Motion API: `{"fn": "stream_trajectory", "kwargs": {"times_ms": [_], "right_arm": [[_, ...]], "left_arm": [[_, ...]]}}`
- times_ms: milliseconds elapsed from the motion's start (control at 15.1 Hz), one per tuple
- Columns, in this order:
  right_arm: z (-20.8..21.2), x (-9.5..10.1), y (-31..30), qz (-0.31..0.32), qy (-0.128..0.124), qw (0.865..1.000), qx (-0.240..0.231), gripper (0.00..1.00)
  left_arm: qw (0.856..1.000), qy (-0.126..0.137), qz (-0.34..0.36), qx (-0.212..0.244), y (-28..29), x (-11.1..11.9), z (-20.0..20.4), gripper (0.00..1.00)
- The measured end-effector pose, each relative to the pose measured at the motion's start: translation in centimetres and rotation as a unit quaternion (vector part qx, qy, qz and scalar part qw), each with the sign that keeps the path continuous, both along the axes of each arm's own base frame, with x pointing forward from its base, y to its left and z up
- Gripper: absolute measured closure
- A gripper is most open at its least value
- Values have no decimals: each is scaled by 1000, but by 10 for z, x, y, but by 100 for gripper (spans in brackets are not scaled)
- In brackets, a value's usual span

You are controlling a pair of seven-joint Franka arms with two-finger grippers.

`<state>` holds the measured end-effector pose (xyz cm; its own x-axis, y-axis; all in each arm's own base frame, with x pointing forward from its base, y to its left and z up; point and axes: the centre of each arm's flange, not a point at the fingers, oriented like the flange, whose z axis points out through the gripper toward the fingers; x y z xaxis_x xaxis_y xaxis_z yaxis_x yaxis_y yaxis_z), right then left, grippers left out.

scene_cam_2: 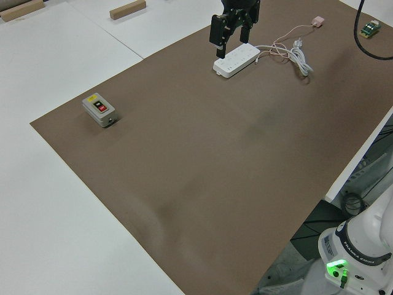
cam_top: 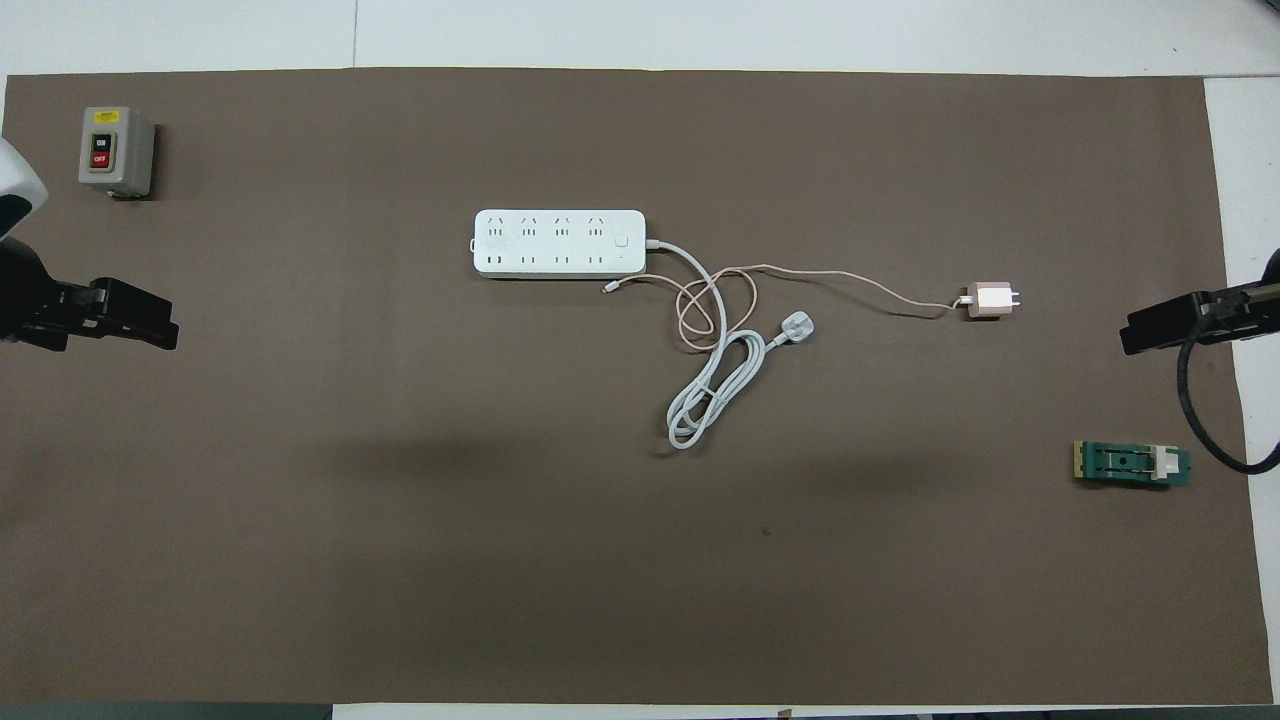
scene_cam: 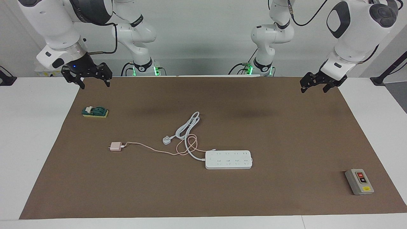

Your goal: Plug charger into power strip

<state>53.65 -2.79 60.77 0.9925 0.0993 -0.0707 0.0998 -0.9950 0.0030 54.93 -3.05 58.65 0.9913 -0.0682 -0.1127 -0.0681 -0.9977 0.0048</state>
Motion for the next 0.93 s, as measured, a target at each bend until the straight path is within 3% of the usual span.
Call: {"fn": "stream_trajectory", "kwargs": {"times_ms": [529,926], "right_arm": [[0,-1,-9,-8,0,1000,-1,0],[-1,-2,-28,-26,0,1000,0,0]], "left_arm": [[1000,-5,-9,-8,-12,0,1,0],[988,-5,32,-151,-4,6,0,0]]}}
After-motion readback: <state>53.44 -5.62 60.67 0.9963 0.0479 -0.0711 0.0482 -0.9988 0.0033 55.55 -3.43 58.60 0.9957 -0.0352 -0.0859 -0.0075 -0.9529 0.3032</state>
